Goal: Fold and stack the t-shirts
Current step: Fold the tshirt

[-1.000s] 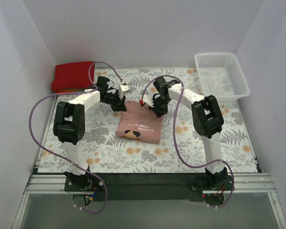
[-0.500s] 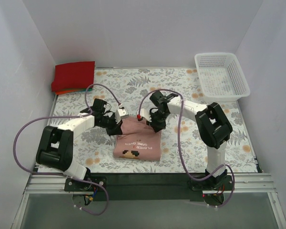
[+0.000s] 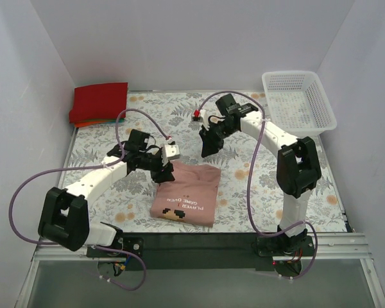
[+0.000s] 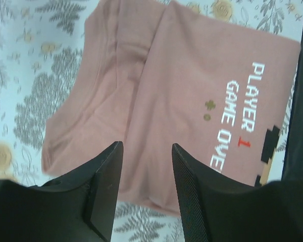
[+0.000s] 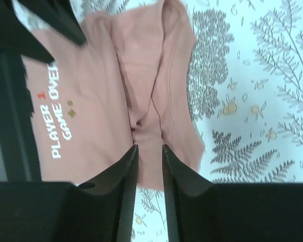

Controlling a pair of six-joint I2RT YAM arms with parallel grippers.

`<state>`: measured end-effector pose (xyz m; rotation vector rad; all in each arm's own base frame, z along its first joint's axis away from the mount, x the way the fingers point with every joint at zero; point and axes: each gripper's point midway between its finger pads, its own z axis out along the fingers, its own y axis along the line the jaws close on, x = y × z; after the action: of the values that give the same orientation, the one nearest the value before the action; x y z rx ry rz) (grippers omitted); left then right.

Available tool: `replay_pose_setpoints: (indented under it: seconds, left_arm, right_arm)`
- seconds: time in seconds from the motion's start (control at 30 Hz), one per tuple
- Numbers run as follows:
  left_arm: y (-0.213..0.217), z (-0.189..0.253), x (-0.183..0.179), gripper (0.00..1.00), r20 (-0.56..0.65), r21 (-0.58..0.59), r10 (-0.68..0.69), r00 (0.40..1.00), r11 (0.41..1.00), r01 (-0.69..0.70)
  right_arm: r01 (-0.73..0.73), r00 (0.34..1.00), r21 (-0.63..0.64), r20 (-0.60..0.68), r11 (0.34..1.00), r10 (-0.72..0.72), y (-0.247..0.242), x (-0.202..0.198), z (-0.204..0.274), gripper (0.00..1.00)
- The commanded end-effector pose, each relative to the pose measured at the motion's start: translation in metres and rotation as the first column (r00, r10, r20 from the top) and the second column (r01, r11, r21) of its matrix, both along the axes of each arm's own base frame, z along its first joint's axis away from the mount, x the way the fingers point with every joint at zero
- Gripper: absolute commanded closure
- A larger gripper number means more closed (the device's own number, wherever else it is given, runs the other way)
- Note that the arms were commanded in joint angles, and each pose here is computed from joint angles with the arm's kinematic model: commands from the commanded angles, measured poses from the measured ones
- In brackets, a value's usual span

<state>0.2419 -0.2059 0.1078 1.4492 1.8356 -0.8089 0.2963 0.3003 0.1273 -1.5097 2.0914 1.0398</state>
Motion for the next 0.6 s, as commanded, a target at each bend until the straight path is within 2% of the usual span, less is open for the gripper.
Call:
replay_pose_setpoints:
  seconds: [0.0,0.2,0.57]
  left_arm:
    - [-0.026,0.009,0.016,0.57,0.054,-0.037,-0.054,0.997,0.998,0.056]
    - [-0.053,-0.016,0.024,0.58,0.022,-0.019,-0.136,0.99,0.99,0.137]
    - [-0.062,-0.049,0.008,0.63,-0.016,0.022,-0.225,0.974,0.974,0.225]
  right_arm:
    - [0.036,0.968,0.087,-0.25,0.996,-0.013,0.024,-0.013,-0.001,0.7]
    - [0.085,0.891,0.097,-0.453,0.992,-0.032,0.04,-0.015,-0.027,0.8]
    - [0.132,0.809,0.07,-0.584,0.989,-0.066,0.046,-0.019,-0.065,0.83]
